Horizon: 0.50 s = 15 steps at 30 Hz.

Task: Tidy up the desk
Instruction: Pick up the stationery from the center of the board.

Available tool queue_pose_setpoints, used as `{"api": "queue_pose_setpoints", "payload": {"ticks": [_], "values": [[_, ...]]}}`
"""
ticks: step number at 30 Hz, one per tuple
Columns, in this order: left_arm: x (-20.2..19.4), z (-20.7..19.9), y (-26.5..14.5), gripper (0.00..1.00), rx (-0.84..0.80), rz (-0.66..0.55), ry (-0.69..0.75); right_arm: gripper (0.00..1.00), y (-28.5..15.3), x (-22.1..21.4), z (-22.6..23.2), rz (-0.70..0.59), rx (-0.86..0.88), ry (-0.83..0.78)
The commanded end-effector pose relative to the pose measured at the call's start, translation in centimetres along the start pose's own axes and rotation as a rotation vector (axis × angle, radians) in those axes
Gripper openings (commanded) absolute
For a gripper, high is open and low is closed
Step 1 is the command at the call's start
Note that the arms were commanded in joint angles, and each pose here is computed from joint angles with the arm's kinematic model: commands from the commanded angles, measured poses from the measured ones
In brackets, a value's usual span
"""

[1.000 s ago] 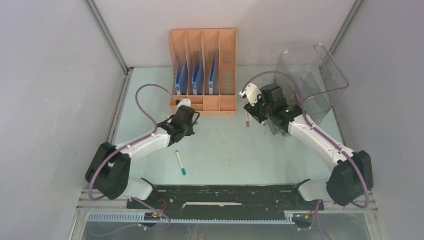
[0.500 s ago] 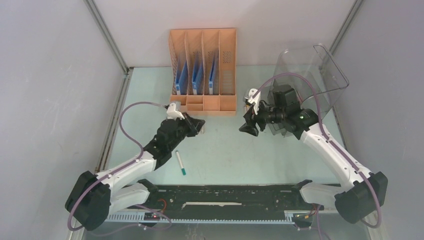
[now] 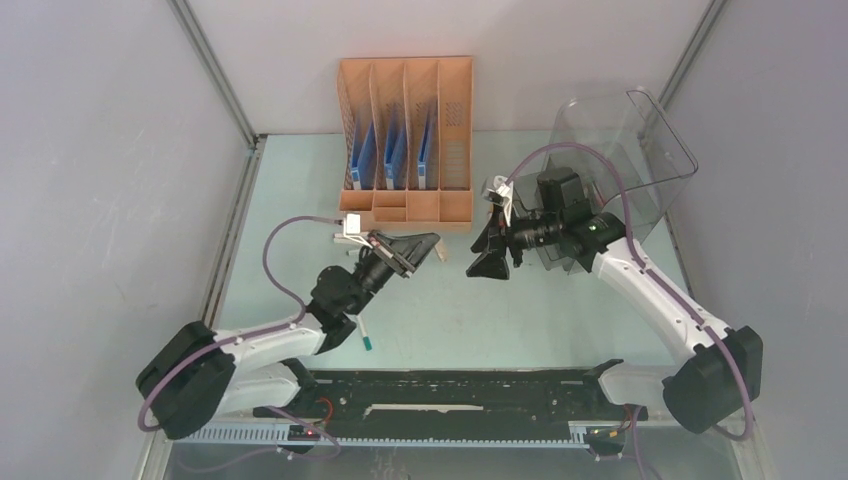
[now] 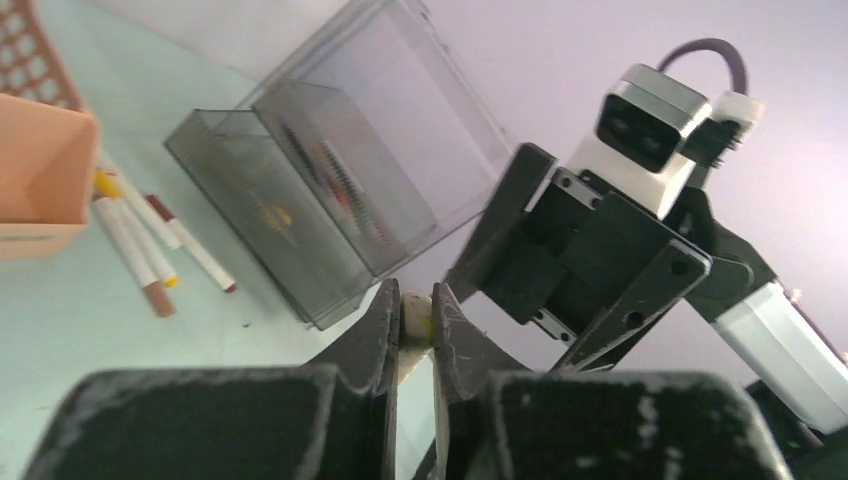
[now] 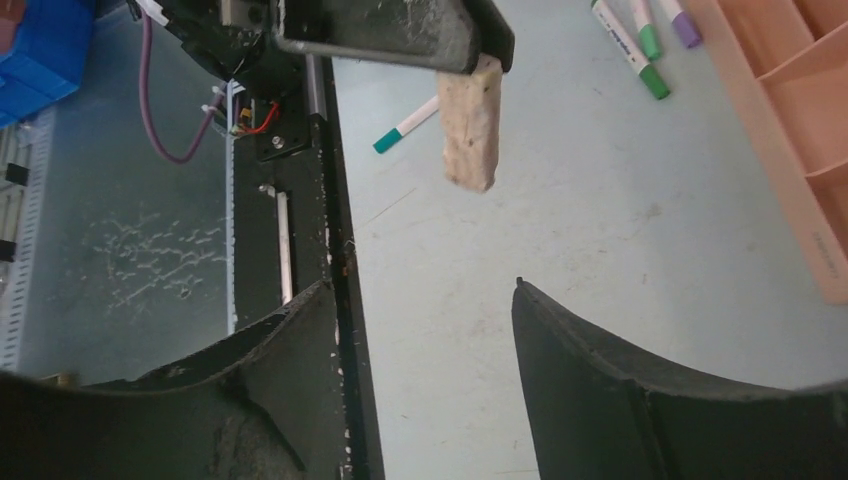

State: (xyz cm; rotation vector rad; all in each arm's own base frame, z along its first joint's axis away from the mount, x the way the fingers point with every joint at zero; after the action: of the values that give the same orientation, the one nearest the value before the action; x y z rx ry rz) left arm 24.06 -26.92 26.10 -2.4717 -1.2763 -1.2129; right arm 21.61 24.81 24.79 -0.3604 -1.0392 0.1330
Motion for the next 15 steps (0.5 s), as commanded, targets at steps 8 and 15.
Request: {"api": "queue_pose_setpoints", "payload": {"ticks": [8, 15], "values": [[-0.2, -4.7, 2.4, 0.00, -0.204, -0.079, -0.157, 0.84, 0.5, 0.5, -0.7, -0.014, -0.028, 0.037], [-1.8, -5.2, 3.4, 0.00, -0.205, -0.051, -0.162, 0.82, 1.2, -0.1, -1.9, 0.011, -0.086, 0.033]]}}
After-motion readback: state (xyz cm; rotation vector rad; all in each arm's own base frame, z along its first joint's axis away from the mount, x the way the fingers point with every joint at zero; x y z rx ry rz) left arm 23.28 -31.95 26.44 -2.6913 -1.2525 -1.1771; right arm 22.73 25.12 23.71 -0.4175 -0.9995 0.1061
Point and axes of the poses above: each gripper's point midway between its finger pads, its own y axis out along the fingers, its own z axis along the line the jaws close on, x = y × z, the point moved 1 cm from there along -y, back along the fingers, and after that the axes turned 11 degrees about y, right-handed, at the moved point
